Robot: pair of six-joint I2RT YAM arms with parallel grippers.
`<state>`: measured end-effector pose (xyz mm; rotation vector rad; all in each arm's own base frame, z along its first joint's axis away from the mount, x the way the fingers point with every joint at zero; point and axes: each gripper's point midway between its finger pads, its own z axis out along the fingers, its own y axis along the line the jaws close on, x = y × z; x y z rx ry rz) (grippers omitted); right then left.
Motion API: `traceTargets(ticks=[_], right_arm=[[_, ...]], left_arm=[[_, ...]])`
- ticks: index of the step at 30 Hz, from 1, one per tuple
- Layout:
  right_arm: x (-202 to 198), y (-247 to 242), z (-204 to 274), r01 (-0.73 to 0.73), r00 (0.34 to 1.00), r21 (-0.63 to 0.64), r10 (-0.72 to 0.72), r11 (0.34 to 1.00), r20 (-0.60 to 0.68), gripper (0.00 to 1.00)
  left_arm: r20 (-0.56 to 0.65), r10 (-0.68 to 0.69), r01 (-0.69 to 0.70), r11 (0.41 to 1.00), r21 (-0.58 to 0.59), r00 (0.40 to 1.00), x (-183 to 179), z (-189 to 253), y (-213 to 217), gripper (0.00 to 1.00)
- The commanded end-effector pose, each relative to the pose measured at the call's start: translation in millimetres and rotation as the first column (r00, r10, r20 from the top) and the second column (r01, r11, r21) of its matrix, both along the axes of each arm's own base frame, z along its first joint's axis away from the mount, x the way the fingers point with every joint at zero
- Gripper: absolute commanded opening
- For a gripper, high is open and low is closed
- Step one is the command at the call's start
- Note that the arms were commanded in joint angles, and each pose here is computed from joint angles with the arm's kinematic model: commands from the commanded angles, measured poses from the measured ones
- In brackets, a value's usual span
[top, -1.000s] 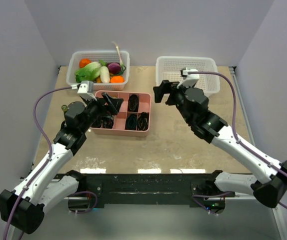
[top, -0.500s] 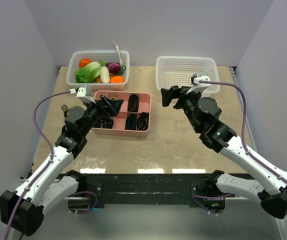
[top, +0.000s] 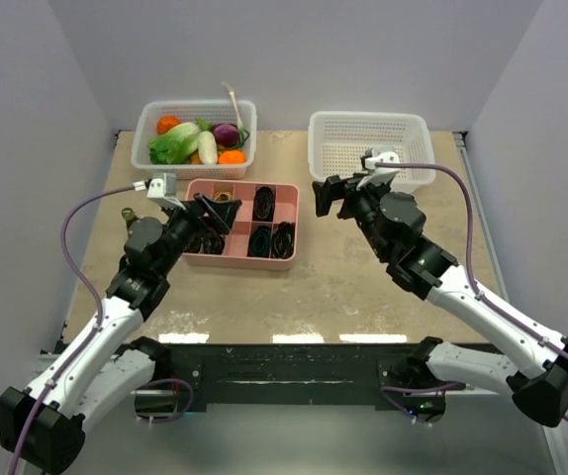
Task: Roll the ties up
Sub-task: Reset both arms
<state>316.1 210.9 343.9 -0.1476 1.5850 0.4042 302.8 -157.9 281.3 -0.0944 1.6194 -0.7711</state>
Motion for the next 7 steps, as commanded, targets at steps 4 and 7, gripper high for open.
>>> traceTargets(ticks=[4,7], right_arm=[[3.9,-22.2,13.7,0.116,0.991,0.07,-0.119,0.991,0.052,0.99],[6.7,-20.5,6.4,0.119,0.991,0.057,-0.122,0.991,0.047,0.99]], left_arm=[[0.064,0.102,-0.102,0.995,-0.006,0.993,4.6,13.9,17.8,0.96],[0.059,0.117,-0.118,0.993,0.011,0.991,5.8,8.6,20.8,0.96]])
